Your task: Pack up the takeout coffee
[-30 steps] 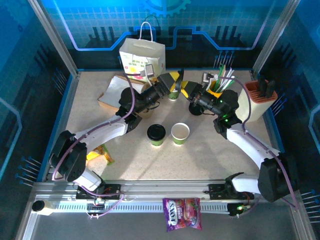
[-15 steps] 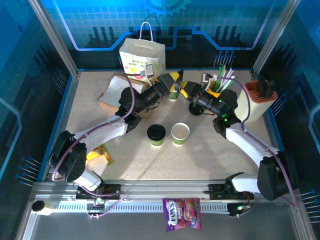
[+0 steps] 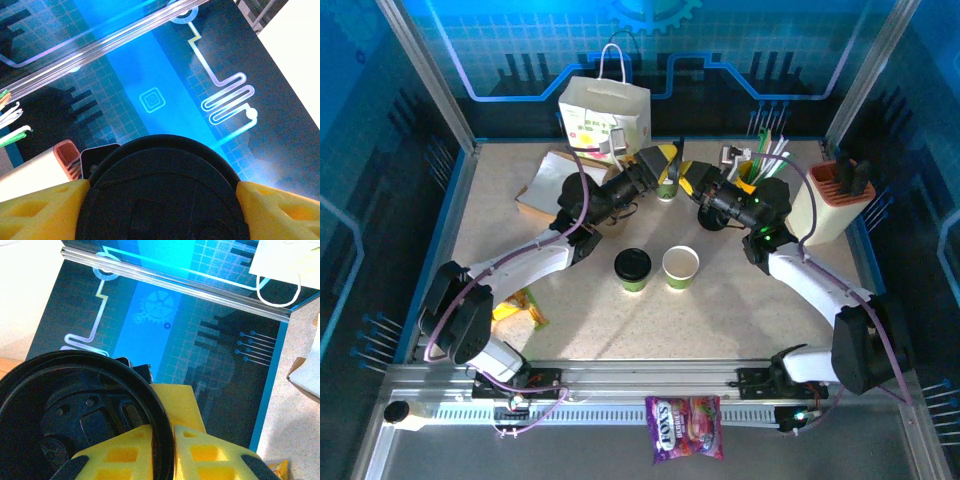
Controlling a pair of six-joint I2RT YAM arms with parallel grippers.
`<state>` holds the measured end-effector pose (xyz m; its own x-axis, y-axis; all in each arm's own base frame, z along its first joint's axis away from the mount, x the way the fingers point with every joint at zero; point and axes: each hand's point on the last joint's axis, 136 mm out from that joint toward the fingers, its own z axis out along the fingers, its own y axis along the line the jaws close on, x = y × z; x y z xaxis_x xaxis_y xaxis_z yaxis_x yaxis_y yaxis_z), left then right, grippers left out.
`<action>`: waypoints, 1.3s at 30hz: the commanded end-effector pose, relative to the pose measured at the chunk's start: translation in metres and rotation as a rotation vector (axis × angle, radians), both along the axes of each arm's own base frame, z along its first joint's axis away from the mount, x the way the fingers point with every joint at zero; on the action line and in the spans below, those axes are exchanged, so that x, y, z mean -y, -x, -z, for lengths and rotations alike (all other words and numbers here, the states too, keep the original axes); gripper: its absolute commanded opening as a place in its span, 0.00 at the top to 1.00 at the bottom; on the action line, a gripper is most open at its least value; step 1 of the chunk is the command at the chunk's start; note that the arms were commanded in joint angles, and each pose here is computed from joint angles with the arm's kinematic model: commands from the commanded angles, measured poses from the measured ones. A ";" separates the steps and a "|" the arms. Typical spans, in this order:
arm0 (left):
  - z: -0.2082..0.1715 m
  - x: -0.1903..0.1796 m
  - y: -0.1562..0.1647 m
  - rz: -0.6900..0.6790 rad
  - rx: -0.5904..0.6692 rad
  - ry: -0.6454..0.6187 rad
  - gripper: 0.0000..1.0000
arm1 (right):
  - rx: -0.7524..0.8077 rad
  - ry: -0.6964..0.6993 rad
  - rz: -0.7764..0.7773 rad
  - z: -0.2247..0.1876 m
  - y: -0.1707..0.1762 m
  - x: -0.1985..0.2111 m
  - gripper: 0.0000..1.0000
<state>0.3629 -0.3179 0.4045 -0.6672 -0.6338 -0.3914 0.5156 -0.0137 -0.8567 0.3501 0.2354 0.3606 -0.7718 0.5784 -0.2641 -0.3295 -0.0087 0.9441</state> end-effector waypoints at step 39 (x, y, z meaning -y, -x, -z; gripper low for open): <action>0.182 0.029 0.064 -0.027 0.152 -1.160 0.24 | 0.045 1.051 0.498 0.047 0.041 0.184 0.37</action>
<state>0.2988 -0.3500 0.2453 -0.5963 -0.0397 -0.8018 0.5728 0.6787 -0.4596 0.3174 0.0673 0.3230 -0.4919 0.3596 -0.7929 -0.1506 0.8618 0.4843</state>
